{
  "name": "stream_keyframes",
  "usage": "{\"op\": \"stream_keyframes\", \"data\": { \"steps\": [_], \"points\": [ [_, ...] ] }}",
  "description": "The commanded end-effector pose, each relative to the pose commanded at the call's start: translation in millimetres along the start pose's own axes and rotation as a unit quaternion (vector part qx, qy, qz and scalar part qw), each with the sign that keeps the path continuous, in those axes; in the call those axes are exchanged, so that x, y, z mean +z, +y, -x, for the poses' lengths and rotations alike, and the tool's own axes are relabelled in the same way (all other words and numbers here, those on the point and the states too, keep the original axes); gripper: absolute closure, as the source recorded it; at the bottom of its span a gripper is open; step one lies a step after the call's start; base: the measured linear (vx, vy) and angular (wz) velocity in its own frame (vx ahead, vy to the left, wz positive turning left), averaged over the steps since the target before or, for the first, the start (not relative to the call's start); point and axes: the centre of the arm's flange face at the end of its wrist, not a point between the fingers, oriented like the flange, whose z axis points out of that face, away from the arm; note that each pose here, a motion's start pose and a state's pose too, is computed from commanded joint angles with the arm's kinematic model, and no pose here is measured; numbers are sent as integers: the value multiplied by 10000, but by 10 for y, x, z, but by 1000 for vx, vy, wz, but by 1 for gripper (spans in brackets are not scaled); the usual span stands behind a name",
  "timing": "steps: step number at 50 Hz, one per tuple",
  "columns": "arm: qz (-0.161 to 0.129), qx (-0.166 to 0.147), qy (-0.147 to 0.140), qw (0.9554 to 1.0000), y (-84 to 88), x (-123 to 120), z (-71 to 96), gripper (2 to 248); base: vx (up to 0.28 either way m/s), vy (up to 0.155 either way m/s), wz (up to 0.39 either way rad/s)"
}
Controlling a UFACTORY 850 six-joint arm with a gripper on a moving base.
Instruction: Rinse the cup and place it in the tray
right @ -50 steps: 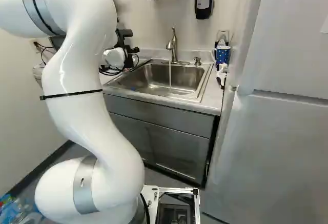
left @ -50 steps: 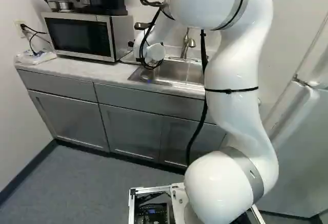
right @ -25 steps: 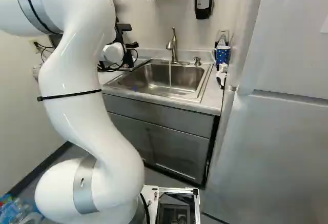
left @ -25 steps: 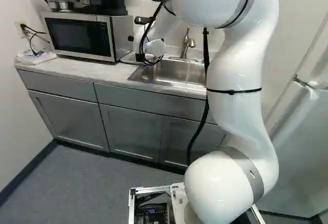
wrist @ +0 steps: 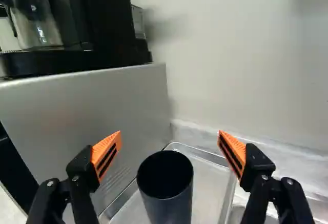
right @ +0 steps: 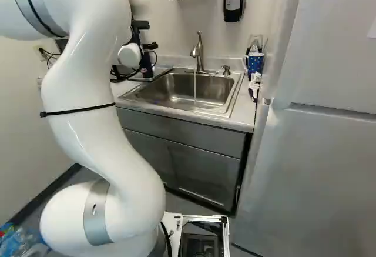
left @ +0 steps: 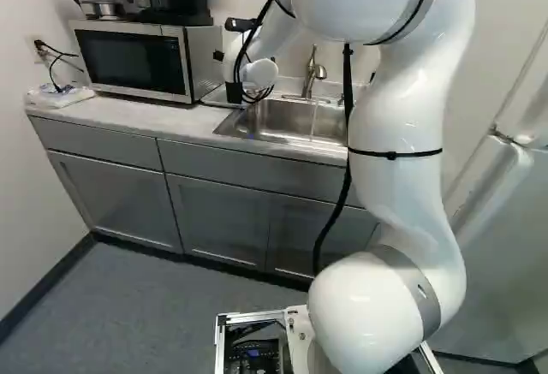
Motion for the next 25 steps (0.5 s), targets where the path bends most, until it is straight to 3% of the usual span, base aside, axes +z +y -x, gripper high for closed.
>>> {"op": "stream_keyframes", "data": {
  "steps": [25],
  "points": [
    [183, -7, 229, 9996, 238, -110, -312, 3, 0, 0, 0]
  ]
}}
